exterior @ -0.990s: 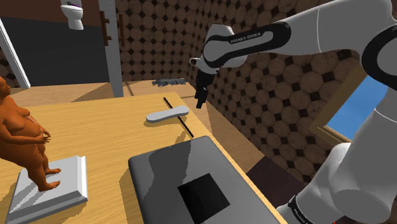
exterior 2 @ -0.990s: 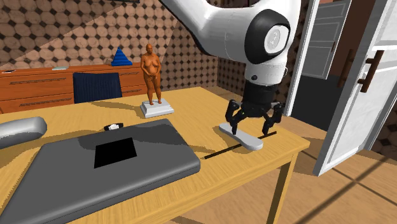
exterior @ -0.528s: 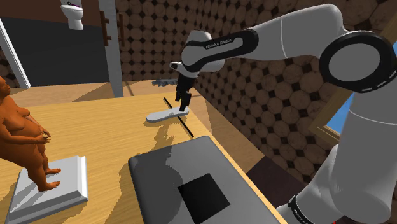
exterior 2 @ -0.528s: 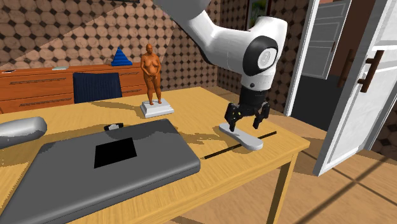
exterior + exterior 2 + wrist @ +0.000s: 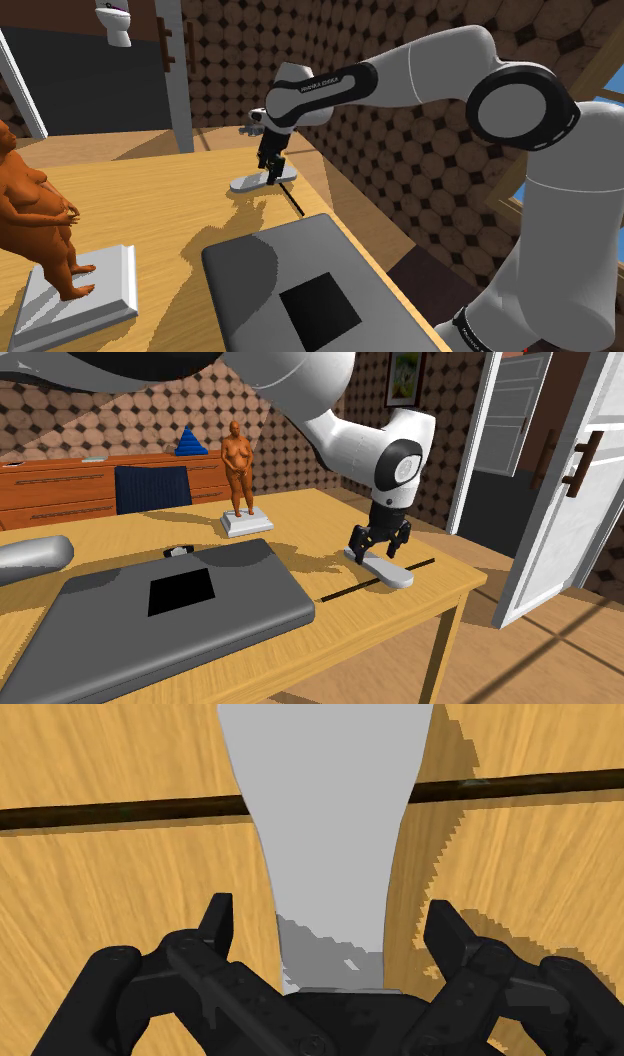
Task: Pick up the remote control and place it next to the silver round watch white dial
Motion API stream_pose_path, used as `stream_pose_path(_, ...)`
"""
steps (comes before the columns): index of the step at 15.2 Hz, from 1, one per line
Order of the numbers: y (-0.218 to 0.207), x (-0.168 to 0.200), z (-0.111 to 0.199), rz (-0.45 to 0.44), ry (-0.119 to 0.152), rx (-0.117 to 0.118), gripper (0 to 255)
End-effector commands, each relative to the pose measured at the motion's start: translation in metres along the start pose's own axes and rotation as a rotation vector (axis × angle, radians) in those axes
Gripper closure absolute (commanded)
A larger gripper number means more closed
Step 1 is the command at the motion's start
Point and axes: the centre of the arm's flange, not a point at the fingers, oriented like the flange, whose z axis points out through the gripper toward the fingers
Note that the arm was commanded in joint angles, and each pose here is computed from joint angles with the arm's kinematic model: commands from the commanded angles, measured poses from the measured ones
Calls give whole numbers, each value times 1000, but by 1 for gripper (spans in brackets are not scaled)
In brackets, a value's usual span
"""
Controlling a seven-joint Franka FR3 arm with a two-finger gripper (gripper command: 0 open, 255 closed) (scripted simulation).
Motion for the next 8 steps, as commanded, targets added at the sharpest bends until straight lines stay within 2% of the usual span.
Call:
stream_pose_path(1, -1, 1, 10, -1, 0, 0, 0)
stream_pose_path(8, -1, 1, 18, -1, 0, 0, 0)
